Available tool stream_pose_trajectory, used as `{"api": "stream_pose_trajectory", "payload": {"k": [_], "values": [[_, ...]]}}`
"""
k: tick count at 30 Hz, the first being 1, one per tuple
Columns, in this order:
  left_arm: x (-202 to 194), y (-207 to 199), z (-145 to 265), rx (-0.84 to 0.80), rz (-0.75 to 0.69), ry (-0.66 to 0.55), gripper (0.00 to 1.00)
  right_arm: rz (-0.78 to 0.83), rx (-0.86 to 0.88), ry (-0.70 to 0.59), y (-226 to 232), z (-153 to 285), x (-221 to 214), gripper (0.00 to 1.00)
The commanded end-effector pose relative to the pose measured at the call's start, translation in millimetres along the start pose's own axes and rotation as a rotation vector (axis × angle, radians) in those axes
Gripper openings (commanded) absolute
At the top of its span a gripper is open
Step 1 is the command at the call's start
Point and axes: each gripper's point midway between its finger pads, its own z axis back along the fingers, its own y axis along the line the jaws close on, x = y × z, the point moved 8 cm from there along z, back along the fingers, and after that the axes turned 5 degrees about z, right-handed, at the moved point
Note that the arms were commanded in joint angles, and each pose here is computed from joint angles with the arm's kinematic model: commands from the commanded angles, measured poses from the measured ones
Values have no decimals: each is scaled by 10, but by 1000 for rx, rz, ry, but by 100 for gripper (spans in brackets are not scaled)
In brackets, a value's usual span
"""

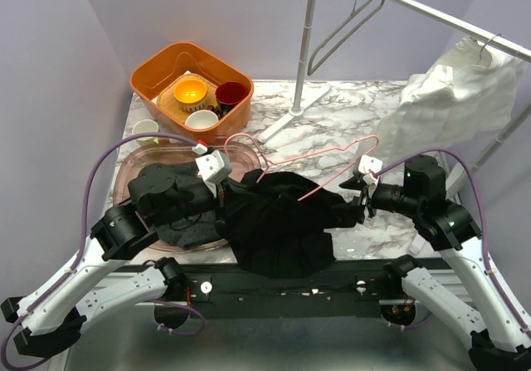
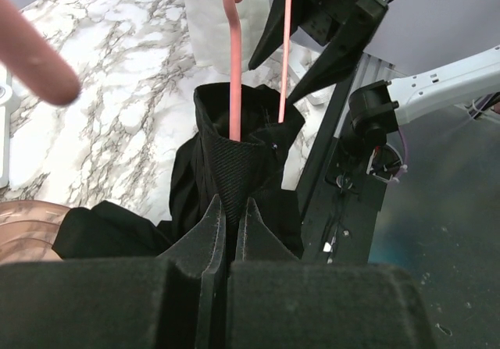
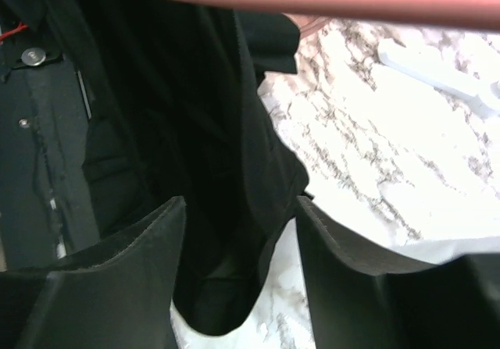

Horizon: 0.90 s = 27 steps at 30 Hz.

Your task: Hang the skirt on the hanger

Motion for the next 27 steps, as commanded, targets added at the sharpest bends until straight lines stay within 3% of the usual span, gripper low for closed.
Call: {"api": "stream_pose_trajectory", "payload": {"k": [1, 5, 8, 9, 10, 11, 13, 17, 20, 27], "values": [[143, -44, 84, -3, -9, -109, 0, 46, 14, -32, -46, -156, -118, 61], [126, -60, 113, -13, -3, -132, 0, 107, 100, -59, -9, -271, -237, 52], [116, -51, 129, -3, 0, -142, 0, 129, 173, -98, 50, -297, -236, 29], [104, -45, 133, 2, 2, -141, 0, 131, 186, -103, 65, -291, -224, 14], [85, -44, 136, 1, 1, -132, 0, 136, 184, -104, 62, -278, -206, 5], [66, -37, 141, 5, -3, -125, 0, 146, 145, -93, 36, -243, -177, 1], [24, -29, 162, 4, -24, -106, 0, 143, 56, -76, -36, -138, -42, 1], [-33, -48, 225, -29, -88, -95, 0, 62, -346, -8, -343, 207, 208, 1], [-64, -44, 246, -45, -134, -91, 0, 14, -545, -45, -451, 491, 478, 1], [-138, 73, 157, -2, -211, -9, 0, -4, -828, -79, -606, 927, 854, 1]]}}
